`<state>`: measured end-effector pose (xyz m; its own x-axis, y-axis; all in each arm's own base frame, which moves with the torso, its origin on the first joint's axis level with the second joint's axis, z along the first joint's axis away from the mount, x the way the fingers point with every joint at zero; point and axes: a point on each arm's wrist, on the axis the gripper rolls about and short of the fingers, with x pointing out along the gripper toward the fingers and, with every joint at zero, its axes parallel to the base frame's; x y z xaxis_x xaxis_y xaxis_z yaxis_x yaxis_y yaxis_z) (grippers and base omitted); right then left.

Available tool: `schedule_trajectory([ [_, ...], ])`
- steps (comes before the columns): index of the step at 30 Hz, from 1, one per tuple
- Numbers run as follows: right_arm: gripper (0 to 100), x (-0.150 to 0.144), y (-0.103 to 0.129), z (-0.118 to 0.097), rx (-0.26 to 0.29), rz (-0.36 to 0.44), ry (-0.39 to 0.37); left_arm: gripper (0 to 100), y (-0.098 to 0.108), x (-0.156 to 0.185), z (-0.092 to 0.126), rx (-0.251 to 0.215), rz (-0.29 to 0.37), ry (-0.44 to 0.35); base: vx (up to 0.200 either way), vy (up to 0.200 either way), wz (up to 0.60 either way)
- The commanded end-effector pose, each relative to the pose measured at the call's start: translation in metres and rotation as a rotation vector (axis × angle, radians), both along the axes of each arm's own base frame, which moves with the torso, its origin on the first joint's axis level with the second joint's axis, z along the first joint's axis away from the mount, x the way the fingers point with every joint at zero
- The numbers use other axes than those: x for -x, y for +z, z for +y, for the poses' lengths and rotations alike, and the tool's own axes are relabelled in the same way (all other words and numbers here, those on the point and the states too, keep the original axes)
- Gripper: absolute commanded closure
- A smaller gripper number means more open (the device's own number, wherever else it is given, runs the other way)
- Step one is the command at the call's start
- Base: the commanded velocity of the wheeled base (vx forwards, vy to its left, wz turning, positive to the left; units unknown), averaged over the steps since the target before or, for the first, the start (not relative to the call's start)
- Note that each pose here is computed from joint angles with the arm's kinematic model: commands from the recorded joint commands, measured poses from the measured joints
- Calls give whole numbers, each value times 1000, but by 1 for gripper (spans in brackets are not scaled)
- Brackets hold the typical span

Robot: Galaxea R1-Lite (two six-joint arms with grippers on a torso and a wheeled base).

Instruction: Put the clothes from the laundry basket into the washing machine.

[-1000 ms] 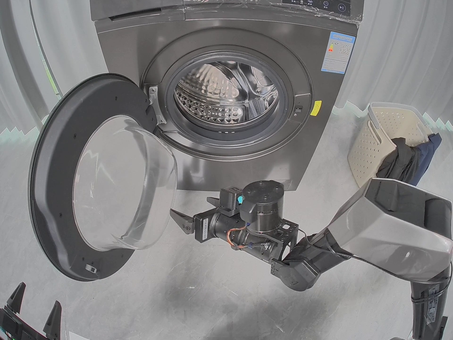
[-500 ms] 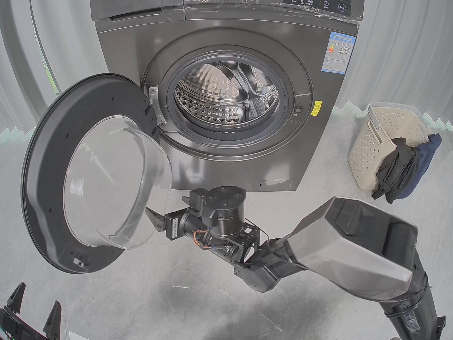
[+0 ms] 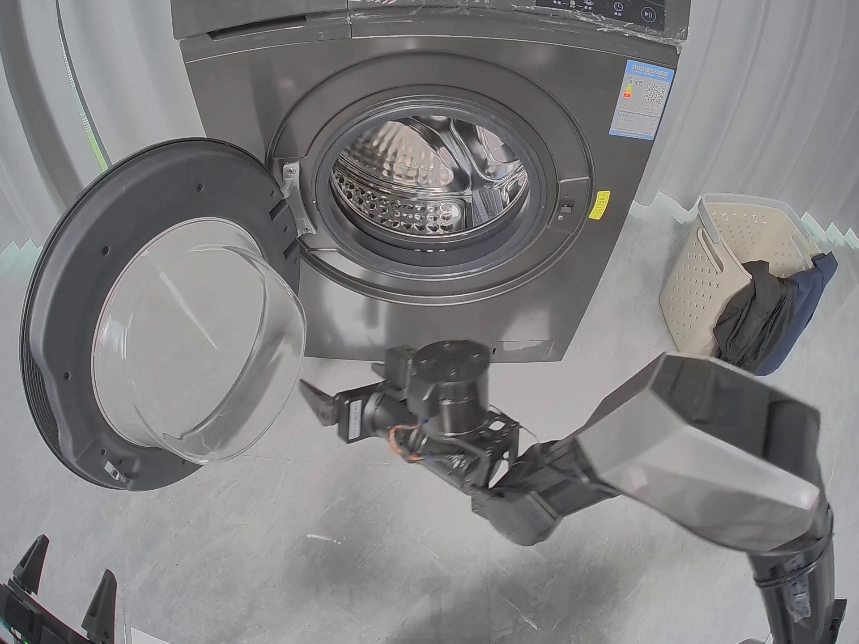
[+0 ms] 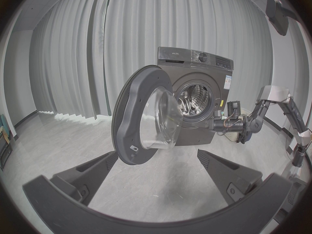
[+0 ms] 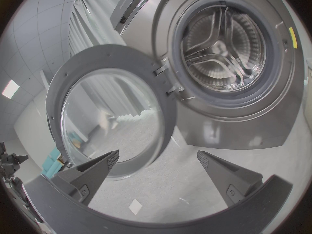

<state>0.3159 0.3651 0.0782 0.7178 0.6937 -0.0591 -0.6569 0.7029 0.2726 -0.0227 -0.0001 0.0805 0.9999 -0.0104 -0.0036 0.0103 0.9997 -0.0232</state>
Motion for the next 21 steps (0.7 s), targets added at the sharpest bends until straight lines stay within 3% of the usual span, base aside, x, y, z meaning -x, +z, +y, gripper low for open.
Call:
schedule_trajectory([
  [1,0,25,94,-110,-13,-88,-137,0,-5,0,0,-3,-2,1,0,0,0],
  [4,0,43,124,-162,-22,-147,-213,0,-5,0,0,-11,-2,0,0,0,0],
  [6,0,69,146,-210,-32,-203,-291,0,-5,0,0,-20,-2,0,0,0,0],
  [7,0,69,146,-210,-32,-203,-291,0,-5,0,0,-20,-2,0,0,0,0],
  [8,0,103,160,-248,-30,-250,-347,0,-5,0,0,-23,-2,0,0,0,0],
  [10,0,135,162,-281,10,-302,-413,0,-5,0,0,-23,-2,-2,0,0,0],
  [11,0,137,162,-283,12,-305,-418,0,-5,0,0,-23,-2,0,0,0,0],
  [12,0,164,158,-307,48,-333,-470,0,-5,0,0,-23,-2,0,0,0,0],
  [15,0,205,139,-335,80,-332,-533,0,-5,0,0,-23,-2,-2,0,0,0],
  [21,0,266,115,-358,88,-366,-652,0,-5,0,0,-22,-2,0,0,0,0],
])
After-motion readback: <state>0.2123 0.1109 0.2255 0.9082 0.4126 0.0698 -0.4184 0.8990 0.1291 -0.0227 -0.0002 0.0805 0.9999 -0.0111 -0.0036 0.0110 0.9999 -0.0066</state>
